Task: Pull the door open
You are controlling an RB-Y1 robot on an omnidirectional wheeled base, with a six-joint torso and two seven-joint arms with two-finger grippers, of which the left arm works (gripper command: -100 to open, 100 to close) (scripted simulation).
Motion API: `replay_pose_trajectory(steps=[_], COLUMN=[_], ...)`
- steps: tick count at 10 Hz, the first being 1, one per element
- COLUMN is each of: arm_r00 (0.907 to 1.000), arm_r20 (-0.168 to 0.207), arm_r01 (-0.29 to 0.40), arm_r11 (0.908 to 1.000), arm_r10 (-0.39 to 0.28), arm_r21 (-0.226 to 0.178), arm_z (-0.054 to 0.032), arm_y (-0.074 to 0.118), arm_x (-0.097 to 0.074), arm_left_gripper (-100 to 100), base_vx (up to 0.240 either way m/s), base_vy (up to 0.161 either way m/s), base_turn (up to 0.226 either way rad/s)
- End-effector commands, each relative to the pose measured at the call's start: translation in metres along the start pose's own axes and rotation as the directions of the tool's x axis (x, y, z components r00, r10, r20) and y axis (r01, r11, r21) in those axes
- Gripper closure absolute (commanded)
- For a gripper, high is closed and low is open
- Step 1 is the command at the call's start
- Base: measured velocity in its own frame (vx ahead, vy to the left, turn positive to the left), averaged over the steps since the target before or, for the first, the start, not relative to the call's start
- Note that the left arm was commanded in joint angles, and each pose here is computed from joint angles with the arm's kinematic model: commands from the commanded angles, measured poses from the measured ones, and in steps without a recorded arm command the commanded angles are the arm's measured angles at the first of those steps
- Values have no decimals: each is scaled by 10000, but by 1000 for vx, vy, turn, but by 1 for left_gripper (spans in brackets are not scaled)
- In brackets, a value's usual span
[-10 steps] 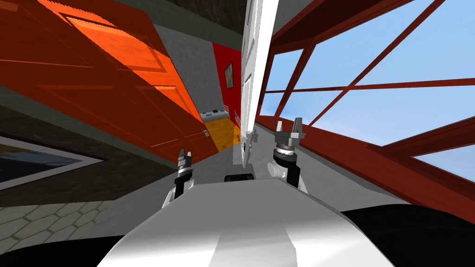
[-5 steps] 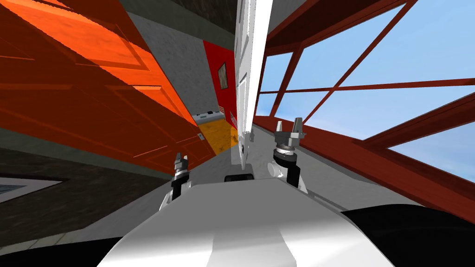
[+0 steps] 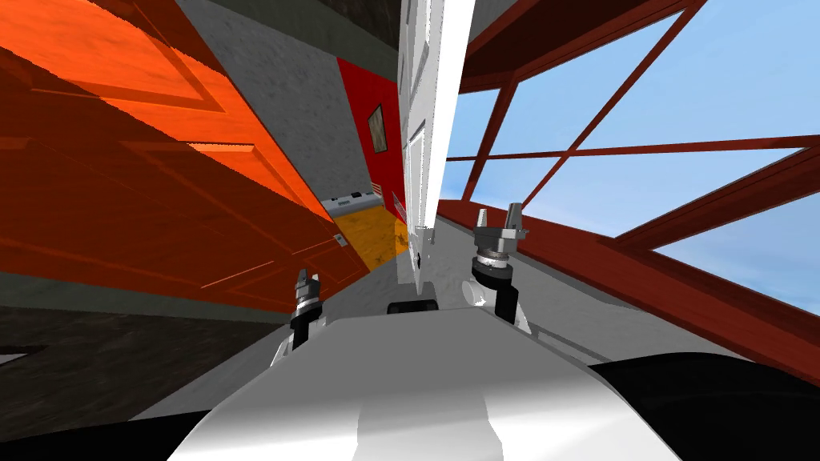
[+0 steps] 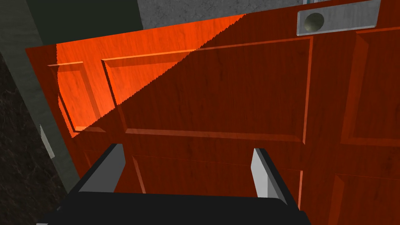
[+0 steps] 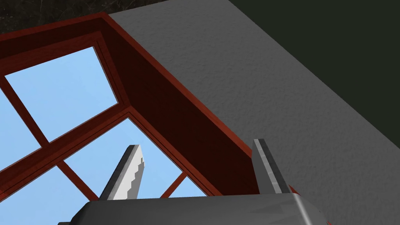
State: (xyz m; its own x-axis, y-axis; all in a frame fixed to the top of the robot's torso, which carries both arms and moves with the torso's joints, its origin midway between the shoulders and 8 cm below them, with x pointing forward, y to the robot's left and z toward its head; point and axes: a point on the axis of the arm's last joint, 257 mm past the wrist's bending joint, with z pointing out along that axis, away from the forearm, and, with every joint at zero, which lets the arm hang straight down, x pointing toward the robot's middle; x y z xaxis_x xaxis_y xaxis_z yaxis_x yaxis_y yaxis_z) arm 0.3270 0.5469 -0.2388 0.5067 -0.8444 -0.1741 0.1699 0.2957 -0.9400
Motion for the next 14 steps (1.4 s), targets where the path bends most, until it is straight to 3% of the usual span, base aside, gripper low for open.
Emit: replay_pose_trajectory(steps=[1,5,9,10,14], arm_r00=[9998,9960,9871,9871,9737], arm_r20=[199,887,1597,1599,2277], arm_r01=[-20,-13,138,140,392], arm_r11=[9998,9973,9909,9907,9823], arm_r10=[24,78,78,78,36], arm_r21=[-188,-735,-1339,-1350,-1830], arm_z=[-23,-116,-270,-273,-437], arm_y=[105,390,685,690,929], arm_x=[-102,-435,-731,-732,-973], arm_left_gripper=[-100,-100,-100,-100,-100], base_vx=[44,86,81,56,48], base_vy=[21,44,60,23,41], base_turn=[-120,-160,-157,-75,-147])
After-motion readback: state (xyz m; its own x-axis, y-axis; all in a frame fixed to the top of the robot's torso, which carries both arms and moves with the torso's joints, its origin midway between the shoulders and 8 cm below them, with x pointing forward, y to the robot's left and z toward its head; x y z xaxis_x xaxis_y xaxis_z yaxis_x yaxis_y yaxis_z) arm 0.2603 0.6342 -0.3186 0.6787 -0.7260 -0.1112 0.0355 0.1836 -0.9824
